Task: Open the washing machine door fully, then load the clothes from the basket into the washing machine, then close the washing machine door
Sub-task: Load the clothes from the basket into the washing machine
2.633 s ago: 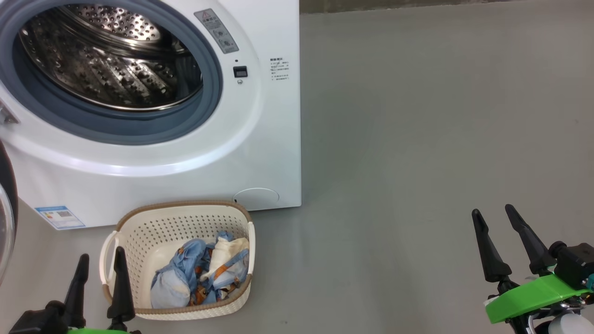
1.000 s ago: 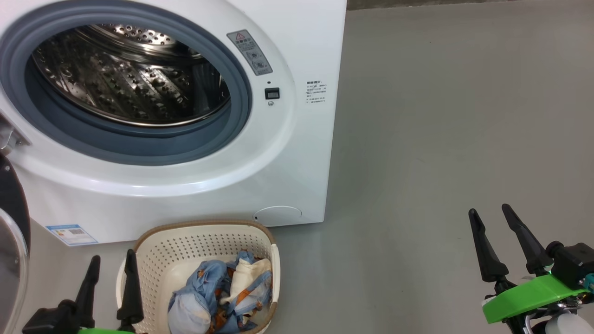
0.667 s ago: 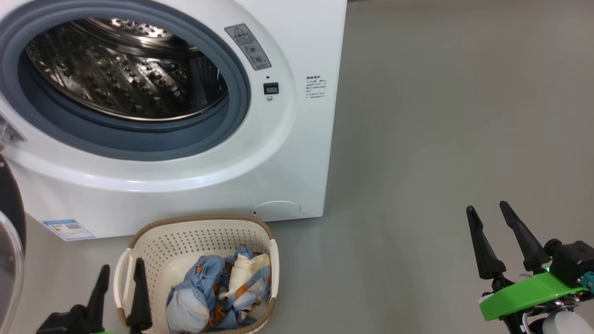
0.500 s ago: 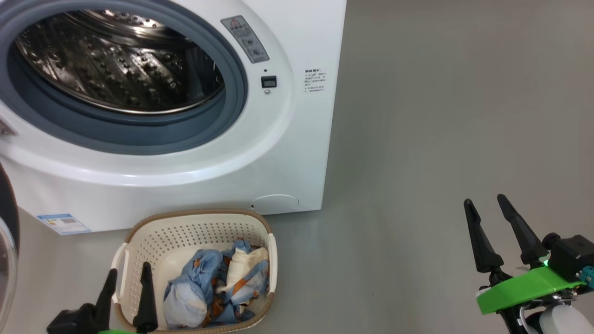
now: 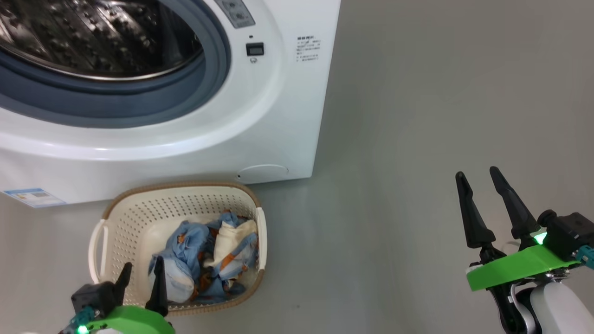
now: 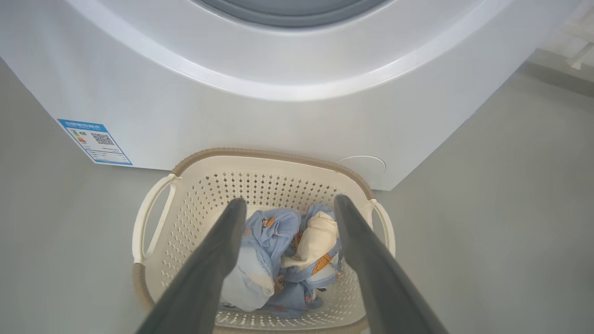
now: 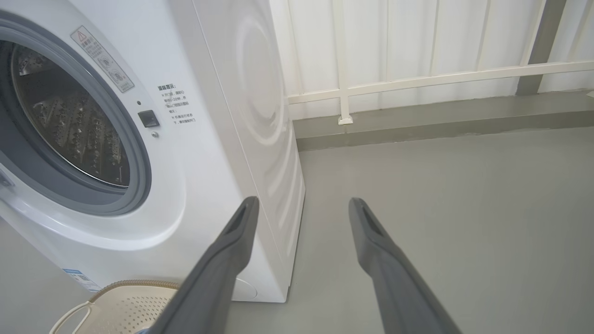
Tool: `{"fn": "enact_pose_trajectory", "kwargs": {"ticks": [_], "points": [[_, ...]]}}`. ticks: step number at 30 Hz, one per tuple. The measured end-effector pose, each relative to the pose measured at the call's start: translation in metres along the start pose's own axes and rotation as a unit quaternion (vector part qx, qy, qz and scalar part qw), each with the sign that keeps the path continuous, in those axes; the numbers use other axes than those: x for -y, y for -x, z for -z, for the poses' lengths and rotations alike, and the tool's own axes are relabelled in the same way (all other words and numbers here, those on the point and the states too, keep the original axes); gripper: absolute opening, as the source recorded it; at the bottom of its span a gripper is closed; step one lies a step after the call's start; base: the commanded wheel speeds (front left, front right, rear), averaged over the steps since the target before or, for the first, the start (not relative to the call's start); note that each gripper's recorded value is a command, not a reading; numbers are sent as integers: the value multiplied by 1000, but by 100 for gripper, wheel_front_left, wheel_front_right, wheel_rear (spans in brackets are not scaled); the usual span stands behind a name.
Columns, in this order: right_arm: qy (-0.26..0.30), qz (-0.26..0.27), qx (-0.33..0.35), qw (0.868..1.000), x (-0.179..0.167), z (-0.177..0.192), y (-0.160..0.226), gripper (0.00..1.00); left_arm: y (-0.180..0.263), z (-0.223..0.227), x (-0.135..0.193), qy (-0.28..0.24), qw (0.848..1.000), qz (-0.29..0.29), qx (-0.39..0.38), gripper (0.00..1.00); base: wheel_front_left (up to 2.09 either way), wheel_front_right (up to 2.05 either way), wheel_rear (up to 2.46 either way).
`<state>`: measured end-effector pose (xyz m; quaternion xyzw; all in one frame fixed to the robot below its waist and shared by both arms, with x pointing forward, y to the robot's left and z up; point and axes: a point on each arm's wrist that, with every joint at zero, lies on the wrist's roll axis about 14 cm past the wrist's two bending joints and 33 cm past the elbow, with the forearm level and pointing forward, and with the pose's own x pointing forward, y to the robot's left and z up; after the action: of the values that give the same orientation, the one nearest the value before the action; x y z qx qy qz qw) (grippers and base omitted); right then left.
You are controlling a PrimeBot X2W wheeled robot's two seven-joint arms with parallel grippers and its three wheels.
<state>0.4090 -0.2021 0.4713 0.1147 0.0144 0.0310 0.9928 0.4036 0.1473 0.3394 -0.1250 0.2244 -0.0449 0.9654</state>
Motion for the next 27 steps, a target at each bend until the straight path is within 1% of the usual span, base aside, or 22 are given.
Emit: {"fn": "enact_pose_trajectory", "kwargs": {"ticks": [5,13,20,27], "points": [[-1,1,-7,1000,2,8,-14,100,-23,19,-5,-10,999,-2,-45,100,0,0,0],[-2,-3,-15,1000,2,20,-35,100,-51,40,-10,-15,996,-5,-90,100,0,0,0],[2,-12,-14,1000,2,28,-59,100,-75,65,-20,-25,990,-10,-140,100,0,0,0],[5,-15,-23,1000,6,45,-76,100,-101,83,-31,-34,984,-16,-173,100,0,0,0]]}}
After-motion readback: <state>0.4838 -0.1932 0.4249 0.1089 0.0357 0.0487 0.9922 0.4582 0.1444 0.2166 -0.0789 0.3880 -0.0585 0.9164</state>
